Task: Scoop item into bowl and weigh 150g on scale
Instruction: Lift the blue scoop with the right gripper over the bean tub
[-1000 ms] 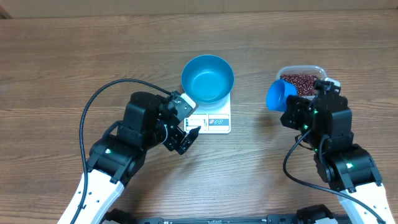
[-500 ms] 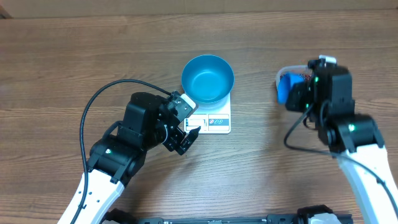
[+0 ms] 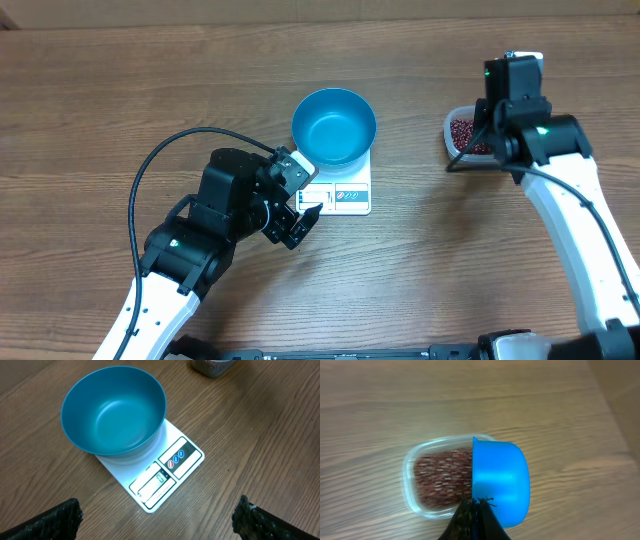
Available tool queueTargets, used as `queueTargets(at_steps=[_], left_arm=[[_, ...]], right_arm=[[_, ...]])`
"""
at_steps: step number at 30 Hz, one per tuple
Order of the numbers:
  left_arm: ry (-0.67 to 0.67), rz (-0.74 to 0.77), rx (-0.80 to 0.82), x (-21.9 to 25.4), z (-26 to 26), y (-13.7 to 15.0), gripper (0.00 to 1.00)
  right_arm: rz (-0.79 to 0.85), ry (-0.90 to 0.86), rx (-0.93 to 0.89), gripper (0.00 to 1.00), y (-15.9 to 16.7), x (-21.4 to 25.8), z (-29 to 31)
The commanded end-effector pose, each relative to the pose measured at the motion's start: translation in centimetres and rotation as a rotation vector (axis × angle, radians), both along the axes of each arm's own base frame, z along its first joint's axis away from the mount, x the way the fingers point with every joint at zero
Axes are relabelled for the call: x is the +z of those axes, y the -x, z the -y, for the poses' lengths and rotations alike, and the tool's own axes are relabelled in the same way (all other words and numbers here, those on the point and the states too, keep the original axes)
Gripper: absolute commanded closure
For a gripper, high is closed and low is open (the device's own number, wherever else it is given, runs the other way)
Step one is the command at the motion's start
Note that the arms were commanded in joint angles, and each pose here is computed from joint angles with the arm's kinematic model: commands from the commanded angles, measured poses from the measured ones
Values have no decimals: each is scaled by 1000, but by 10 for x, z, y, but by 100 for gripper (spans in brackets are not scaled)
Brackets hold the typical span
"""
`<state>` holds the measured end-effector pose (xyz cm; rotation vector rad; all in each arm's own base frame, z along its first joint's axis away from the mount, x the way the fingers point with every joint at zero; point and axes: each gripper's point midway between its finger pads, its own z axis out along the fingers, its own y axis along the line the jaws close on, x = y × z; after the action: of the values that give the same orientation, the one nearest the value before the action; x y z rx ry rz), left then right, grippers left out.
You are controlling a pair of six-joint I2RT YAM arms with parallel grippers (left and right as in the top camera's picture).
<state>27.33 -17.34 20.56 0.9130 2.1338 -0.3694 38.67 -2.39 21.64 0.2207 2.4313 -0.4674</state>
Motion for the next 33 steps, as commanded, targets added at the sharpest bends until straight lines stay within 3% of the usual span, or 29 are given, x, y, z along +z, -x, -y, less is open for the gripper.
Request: queueTargets(at_steps=[1, 14, 33], left_arm=[[8, 6, -12, 1, 0, 2, 1], [8, 6, -12, 1, 0, 2, 0], [8, 6, -12, 1, 0, 2, 0]], right_arm=[[12, 132, -88, 96, -6, 8, 24], [-18, 149, -28, 96, -33, -17, 17], [-142, 224, 74, 96, -47, -55, 14]])
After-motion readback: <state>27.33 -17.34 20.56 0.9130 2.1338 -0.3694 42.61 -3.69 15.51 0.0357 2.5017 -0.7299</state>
